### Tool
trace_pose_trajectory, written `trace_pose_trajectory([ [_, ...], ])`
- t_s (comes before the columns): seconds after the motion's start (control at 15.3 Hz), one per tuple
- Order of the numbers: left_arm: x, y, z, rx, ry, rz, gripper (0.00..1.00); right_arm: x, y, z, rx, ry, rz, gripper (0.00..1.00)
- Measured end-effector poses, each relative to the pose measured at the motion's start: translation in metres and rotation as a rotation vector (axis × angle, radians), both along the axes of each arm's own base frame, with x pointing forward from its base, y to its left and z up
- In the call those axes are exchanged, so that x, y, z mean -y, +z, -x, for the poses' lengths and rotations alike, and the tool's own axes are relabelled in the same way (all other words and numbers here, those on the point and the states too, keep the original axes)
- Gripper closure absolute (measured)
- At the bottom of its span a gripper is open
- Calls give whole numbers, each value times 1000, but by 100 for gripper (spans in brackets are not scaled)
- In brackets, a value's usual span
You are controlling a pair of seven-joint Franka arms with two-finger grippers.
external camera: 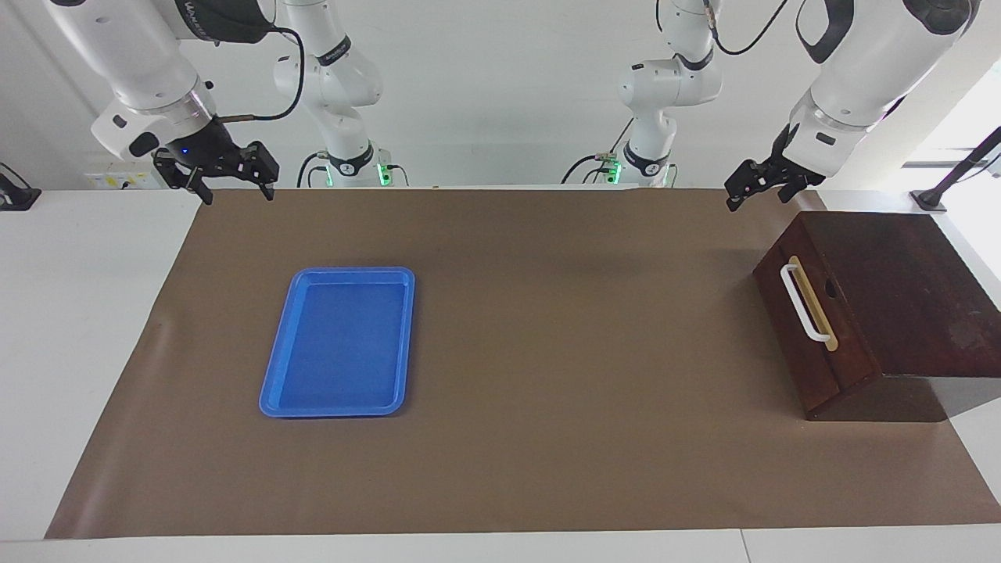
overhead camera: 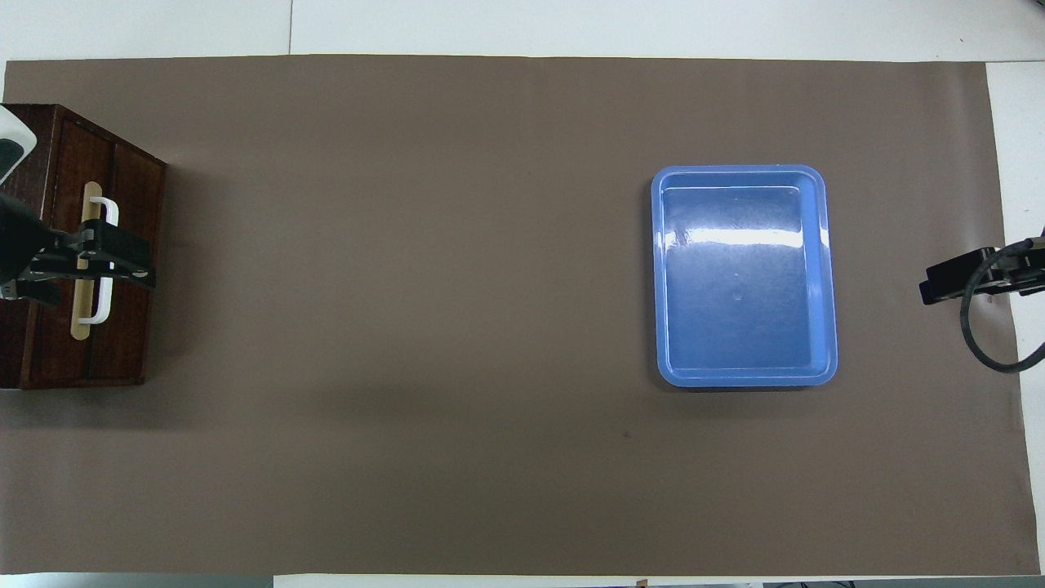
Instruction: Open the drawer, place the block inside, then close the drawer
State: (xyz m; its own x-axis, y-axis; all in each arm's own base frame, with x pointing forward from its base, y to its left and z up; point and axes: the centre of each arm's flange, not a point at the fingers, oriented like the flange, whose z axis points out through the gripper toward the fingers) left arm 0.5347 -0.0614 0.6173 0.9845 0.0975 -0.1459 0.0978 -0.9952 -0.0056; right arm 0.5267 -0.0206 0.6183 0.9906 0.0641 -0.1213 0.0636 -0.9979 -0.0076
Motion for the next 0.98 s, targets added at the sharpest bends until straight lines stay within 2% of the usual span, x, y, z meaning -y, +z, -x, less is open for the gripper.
trace_pose_trajectory([
  [0.72,-4,-2,-1,-5,6,0,0,0,0,0,0,0,0,0],
  [0.98,-5,-15,-2,-22,-11,1,0,0,0,0,0,0,0,0],
])
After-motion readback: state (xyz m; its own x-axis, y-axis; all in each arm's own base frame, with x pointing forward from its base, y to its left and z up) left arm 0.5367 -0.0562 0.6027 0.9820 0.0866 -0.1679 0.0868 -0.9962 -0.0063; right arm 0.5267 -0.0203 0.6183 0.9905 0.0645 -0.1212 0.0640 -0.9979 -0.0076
